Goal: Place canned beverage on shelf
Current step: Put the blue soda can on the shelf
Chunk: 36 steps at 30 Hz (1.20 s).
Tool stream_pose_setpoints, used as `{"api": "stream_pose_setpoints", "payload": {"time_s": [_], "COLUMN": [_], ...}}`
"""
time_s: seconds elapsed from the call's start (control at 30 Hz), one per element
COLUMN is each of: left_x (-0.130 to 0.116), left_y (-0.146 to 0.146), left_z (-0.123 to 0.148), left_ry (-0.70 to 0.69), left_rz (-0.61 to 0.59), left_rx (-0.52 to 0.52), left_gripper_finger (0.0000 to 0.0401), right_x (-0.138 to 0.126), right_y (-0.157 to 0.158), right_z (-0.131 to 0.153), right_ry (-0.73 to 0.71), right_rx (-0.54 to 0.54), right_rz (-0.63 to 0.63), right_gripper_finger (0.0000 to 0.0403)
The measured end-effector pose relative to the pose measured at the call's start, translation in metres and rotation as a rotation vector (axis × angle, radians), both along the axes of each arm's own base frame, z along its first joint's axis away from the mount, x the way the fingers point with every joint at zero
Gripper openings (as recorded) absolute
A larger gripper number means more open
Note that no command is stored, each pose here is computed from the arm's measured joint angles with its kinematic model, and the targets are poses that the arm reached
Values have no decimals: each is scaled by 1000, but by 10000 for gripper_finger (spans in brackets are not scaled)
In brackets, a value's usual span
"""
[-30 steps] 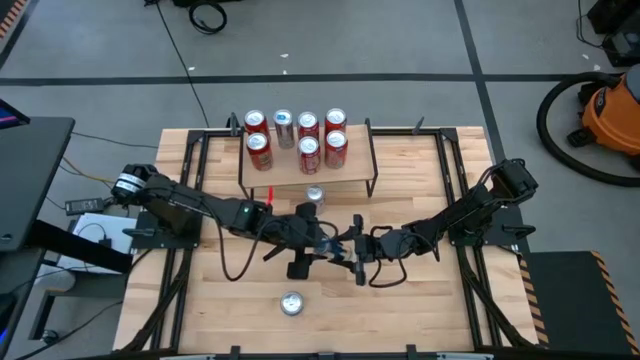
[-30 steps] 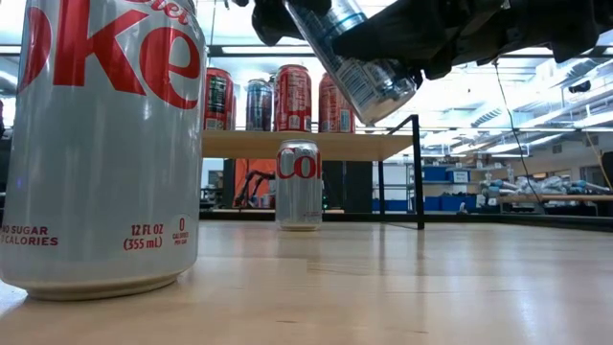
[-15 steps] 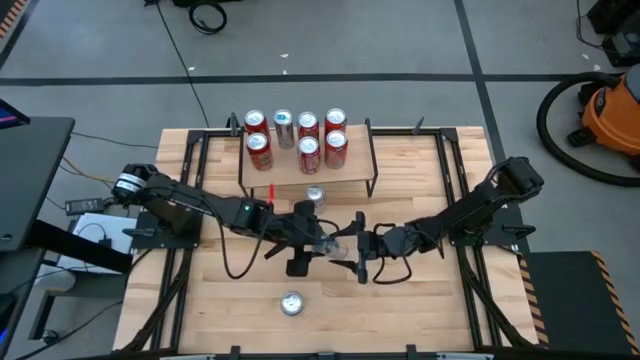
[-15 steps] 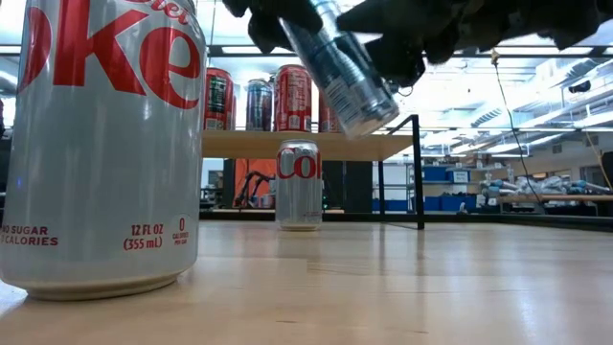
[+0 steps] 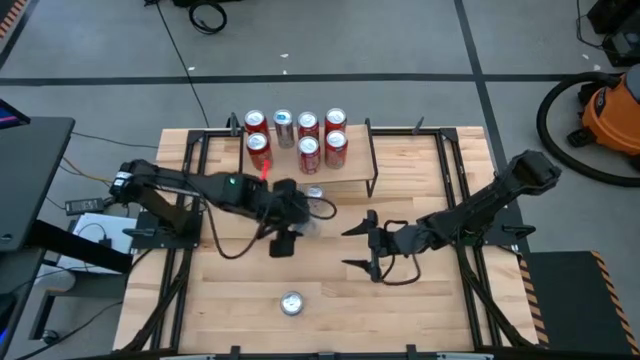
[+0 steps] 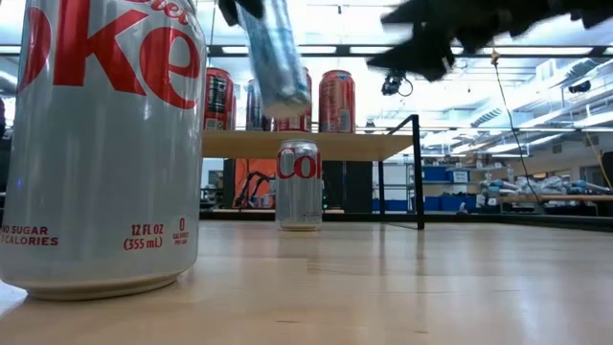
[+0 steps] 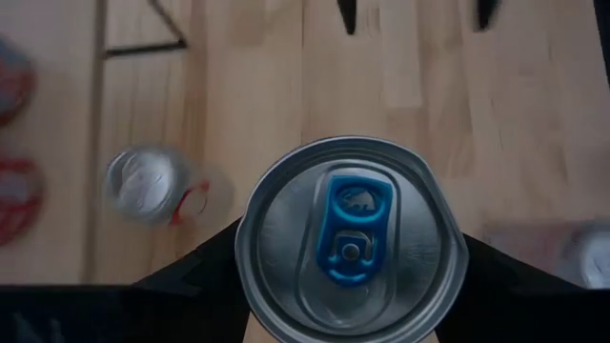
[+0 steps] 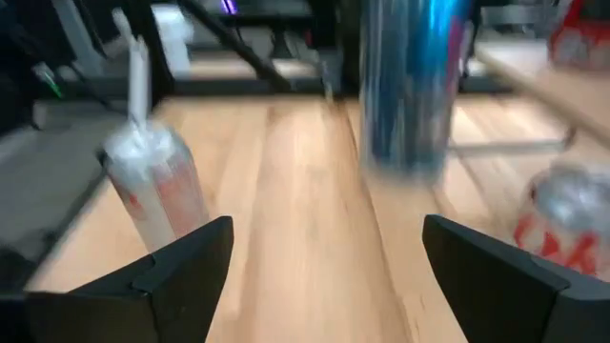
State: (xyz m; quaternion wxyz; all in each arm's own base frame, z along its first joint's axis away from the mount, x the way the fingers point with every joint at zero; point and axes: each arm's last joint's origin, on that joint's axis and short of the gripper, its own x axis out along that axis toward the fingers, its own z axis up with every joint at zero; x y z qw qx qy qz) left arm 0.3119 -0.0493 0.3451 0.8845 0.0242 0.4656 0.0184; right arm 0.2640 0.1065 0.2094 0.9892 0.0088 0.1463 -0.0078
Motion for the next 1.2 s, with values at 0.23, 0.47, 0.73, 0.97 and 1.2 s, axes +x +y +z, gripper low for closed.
{"api": "stream_pose_setpoints", "payload": {"time_s": [0.23,0.47,0.73,0.97,1.2], "left_x": [-16,-26,-32,-39,-45], "left_y": [27,64,107,138,158], "left_z": [47,55,55,51,49], "left_ry": [19,97,115,152,153], "left_rz": [48,81,94,134,157], "left_rx": [29,33,26,24,15], "left_gripper_finger": [245,245,245,245,245], "right_x": [12,14,14,14,13], "right_y": [5,5,6,6,6], "right_z": [-27,-27,-25,-25,-25], "right_ry": [10,-2,-10,-9,-6], "right_rx": [-18,-35,-27,-26,-27], "right_rz": [0,8,24,26,28], "right_gripper_finger": [352,352,352,352,352]}}
